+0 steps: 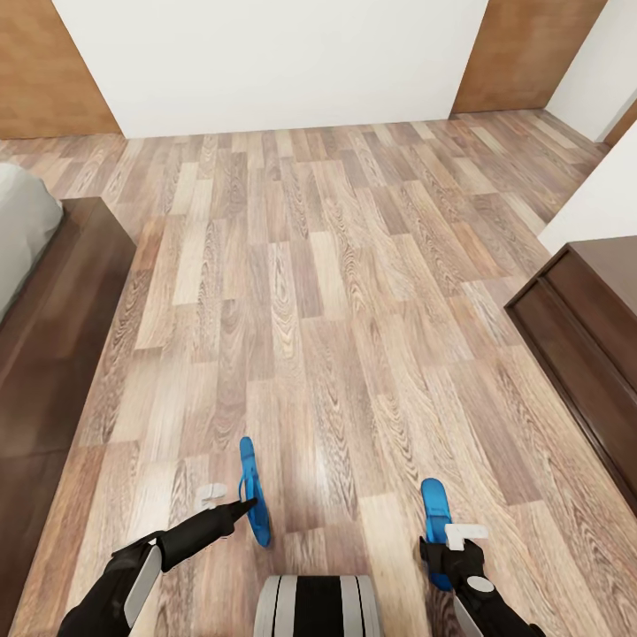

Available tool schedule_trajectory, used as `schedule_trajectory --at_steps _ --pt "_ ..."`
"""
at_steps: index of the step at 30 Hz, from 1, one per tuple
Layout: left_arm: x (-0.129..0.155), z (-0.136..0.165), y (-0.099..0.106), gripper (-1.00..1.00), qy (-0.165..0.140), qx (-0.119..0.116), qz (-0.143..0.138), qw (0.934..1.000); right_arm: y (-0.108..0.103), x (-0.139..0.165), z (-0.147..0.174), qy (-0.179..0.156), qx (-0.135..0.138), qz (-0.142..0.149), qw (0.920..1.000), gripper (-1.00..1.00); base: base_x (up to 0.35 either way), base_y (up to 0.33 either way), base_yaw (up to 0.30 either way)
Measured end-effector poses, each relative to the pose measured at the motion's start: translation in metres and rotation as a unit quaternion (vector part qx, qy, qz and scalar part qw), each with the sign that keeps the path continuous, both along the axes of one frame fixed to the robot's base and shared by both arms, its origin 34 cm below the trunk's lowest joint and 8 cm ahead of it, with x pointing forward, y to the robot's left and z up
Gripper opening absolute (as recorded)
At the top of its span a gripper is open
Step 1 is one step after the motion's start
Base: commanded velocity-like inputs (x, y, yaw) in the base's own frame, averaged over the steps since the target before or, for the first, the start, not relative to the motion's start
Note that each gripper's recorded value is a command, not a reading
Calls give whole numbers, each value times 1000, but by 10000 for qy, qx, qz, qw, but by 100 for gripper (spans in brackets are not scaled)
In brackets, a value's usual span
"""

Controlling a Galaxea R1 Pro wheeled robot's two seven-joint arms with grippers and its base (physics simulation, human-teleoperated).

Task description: In the bedroom, move the book from the bed onto either nightstand, and place the two sandals side by side next to the bed.

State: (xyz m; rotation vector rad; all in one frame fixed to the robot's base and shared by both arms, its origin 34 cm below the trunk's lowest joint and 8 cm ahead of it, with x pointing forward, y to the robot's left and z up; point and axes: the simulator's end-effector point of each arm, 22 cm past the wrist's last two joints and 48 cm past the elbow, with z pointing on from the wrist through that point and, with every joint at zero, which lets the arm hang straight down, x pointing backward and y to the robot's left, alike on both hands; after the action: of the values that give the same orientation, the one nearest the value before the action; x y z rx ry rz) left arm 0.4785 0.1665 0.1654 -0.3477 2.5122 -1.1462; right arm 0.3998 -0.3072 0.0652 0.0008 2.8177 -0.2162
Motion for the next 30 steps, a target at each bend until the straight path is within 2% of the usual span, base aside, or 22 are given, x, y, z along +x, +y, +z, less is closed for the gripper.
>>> schedule_trajectory --at_steps 19,30 --pt "0 0 0 -100 -7 6 -8 10000 0 0 0 5 0 4 10000 100 55 0 0" --pt "-15 -19 0 -100 226 14 -14 9997 0 -20 -15 228 -1 3 9997 100 0 0 0"
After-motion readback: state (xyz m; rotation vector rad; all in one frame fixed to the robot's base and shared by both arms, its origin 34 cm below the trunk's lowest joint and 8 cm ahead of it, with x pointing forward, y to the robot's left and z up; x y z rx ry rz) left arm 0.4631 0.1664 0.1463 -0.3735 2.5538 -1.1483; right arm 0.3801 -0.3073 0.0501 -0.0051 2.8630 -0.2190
